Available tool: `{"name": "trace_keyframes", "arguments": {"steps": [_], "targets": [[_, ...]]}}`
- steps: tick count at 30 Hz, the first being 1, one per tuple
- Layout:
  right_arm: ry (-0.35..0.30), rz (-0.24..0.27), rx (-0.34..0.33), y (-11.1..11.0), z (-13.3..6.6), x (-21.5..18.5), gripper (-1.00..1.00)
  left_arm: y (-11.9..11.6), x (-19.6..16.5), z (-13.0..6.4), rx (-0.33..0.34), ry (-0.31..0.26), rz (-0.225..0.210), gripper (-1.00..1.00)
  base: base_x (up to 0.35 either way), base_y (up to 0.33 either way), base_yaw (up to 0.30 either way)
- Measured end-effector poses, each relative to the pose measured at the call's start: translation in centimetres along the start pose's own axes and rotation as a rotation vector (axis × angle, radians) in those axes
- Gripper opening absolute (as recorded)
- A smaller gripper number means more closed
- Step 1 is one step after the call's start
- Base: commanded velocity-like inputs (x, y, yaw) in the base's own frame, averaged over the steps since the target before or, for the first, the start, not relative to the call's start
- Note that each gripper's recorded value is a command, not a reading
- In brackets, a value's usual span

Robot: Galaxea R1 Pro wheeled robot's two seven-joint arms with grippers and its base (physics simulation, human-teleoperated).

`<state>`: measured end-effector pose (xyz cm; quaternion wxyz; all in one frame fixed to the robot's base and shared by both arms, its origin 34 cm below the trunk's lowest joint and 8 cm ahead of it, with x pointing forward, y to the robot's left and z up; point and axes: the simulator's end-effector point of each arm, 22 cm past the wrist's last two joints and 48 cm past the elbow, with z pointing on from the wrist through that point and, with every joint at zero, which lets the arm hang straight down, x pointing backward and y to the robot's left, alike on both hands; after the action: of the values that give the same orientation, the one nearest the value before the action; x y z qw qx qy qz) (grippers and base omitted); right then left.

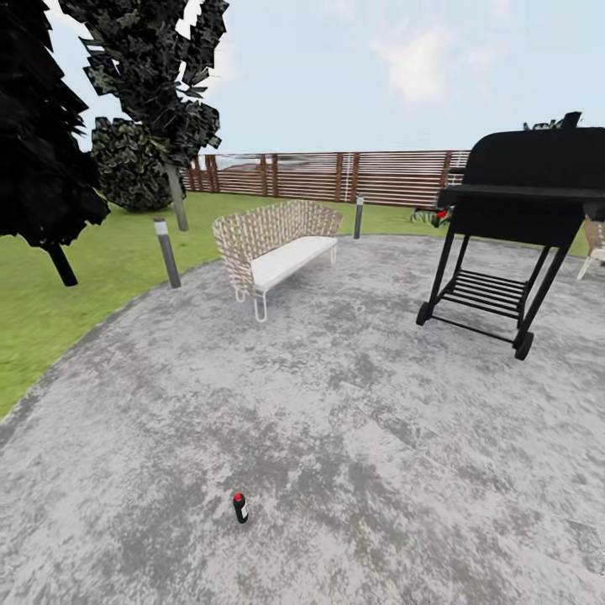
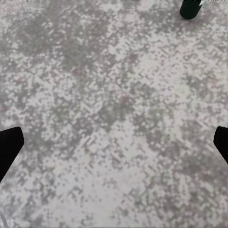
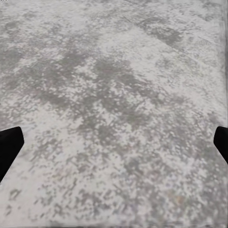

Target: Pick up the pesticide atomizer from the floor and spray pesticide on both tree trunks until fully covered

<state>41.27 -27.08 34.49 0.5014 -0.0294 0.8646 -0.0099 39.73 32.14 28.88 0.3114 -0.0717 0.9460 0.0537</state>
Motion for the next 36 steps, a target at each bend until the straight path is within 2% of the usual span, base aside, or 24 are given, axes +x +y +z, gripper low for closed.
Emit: {"name": "trace_keyframes", "arguments": {"steps": [11,19,25,27,28,29,30,31,32,33,34,35,36], "targets": [[0.000,0.000,-0.001,0.0,0.0,0.0,1.00,0.0,0.0,0.0,0.000,0.000,0.000,1.00,0.000,0.300,-0.267],[0.001,0.001,0.001,0.0,0.0,0.0,1.00,0.0,-0.1,0.0,0.000,-0.002,0.002,1.00,0.000,0.113,-0.041],[-0.024,0.003,0.007,-0.1,0.5,-1.0,1.00,-0.1,-2.7,0.7,0.000,-0.044,-0.001,1.00,0.000,0.009,-0.003],[-0.087,0.001,0.008,-0.2,2.1,-3.9,1.00,-1.1,-7.5,1.9,0.013,-0.116,-0.002,1.00,0.000,0.001,0.000],[-0.133,-0.001,0.010,-0.4,4.6,-7.5,1.00,-2.2,-11.5,2.7,0.030,-0.169,-0.004,1.00,0.000,0.000,0.000],[-0.182,-0.002,0.014,-0.6,7.2,-11.4,1.00,-3.0,-17.4,3.4,0.039,-0.247,-0.014,1.00,0.000,0.000,0.000],[-0.168,-0.001,0.015,-0.7,7.3,-11.2,1.00,-3.1,-17.3,3.4,0.040,-0.246,-0.014,1.00,0.000,0.000,0.000],[-0.172,-0.002,0.017,-0.8,8.5,-12.6,1.00,-3.4,-18.6,3.5,0.044,-0.262,-0.011,1.00,0.000,0.000,0.000],[-0.138,-0.002,0.023,-1.2,11.1,-14.9,1.00,-3.9,-22.7,3.7,0.049,-0.319,0.005,1.00,0.000,0.000,0.000],[-0.226,-0.003,0.029,-1.6,13.9,-21.3,1.00,-4.1,-24.3,3.6,0.052,-0.343,0.005,1.00,0.000,0.000,0.000],[-0.228,-0.003,0.029,-1.6,14.1,-21.7,1.00,-4.3,-24.3,3.6,0.056,-0.344,0.007,1.00,0.000,0.000,0.000],[-0.244,-0.008,0.026,-1.8,14.4,-22.9,1.00,-6.2,-24.6,3.4,0.090,-0.354,0.067,1.00,0.000,0.000,0.000],[-0.245,-0.010,0.027,-1.9,14.6,-22.8,1.00,-6.8,-24.5,3.5,0.099,-0.357,0.090,1.00,0.000,0.000,0.000]]}}
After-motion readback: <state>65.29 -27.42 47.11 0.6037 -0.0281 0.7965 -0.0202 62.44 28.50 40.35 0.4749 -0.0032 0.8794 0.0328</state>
